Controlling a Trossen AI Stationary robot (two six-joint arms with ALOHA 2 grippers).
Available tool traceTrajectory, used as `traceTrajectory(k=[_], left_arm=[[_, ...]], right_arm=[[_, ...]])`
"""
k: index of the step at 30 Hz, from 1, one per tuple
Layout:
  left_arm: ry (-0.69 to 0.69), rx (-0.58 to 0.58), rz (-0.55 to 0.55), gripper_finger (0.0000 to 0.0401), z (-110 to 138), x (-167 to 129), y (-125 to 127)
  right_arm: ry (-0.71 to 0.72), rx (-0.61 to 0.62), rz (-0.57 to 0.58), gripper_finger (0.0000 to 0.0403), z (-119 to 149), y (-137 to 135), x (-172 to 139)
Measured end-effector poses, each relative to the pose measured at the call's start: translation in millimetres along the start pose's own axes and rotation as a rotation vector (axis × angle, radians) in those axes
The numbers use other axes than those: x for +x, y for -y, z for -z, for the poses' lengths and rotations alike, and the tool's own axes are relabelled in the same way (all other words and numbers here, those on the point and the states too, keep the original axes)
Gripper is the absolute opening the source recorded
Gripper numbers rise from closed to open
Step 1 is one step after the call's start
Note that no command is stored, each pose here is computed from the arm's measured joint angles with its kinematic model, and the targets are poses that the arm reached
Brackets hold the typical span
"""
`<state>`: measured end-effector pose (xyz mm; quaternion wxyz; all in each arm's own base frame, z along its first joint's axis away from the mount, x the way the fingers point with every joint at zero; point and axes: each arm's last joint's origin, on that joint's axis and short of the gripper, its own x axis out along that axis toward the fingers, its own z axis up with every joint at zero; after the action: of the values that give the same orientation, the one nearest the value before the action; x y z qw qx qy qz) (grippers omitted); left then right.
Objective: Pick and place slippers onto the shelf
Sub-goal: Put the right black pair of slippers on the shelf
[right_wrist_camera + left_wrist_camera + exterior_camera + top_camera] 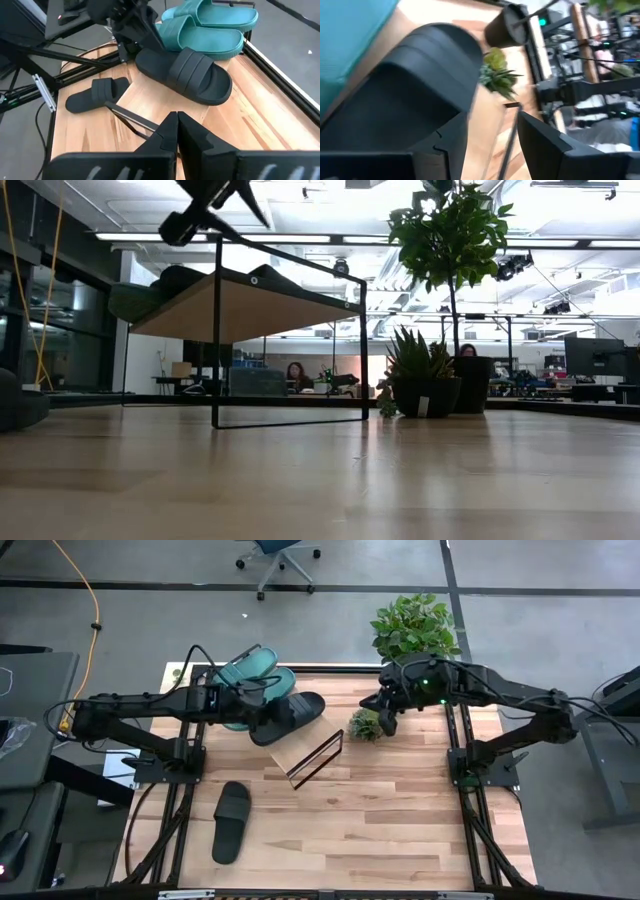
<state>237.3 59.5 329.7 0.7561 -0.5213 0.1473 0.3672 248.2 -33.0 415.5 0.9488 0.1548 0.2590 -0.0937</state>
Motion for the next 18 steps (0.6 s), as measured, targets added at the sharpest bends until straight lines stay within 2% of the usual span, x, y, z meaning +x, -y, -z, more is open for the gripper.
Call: traceTrajectory(k=[8,18], left_arm=[[0.004,-0.097,-0.047,0.0160,2.5,7.4,-2.2],[-0.003,-0.185,-0.108,0.0161,9.0,31.2,-2.9]], right_arm=[[-0.019,-0.020,-0.042,0.0000,1.0,-1.0,0.3],[-0.024,-0.020,-0.058,0.0000,1.1,-1.5,0.2]])
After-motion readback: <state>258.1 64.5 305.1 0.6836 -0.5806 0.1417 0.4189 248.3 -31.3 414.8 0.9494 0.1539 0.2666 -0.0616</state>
